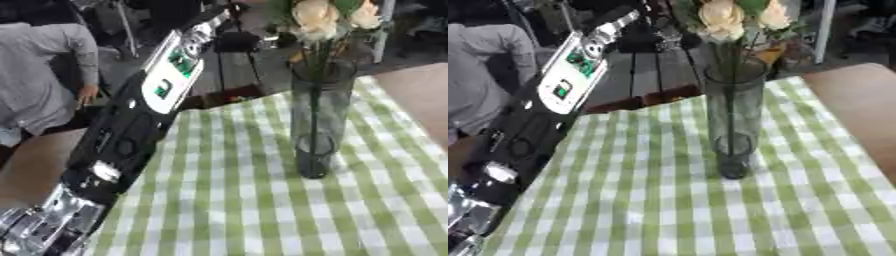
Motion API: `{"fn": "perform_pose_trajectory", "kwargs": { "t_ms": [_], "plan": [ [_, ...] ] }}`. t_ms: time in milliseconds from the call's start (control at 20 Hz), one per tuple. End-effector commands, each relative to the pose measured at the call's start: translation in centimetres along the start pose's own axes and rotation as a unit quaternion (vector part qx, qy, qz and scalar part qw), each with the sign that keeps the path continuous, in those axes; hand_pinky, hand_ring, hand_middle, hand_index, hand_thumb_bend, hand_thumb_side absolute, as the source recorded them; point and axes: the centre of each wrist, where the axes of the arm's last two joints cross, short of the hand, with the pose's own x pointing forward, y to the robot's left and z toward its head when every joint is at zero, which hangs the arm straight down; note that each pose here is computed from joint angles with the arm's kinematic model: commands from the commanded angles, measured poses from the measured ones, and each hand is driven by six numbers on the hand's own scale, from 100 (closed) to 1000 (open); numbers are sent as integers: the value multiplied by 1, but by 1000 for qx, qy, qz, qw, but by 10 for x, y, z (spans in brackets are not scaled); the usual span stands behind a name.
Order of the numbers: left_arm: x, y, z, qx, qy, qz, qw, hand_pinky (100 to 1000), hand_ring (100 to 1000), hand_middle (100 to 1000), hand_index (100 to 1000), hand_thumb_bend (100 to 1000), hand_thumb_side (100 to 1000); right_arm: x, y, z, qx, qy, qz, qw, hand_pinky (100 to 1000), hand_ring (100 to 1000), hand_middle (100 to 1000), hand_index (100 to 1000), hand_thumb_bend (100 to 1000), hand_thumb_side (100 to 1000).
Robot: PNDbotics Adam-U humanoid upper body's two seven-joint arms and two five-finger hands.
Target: Arrange flowers into the vase.
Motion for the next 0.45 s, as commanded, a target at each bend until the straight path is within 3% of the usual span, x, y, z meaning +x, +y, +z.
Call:
{"fn": "perform_pose_trajectory", "kwargs": {
  "t_ms": [50,450],
  "plan": [
    [4,27,17,35,-20,-31,999,962,960,962,1000,995,718,7,-1,-10,6,-22,2,1000,690,774,818,884,100,1000],
    [2,56,85,113,-80,-77,987,942,932,929,1000,991,754,6,-7,-8,0,-23,14,1000,690,774,817,884,100,1000]
  ]
}}
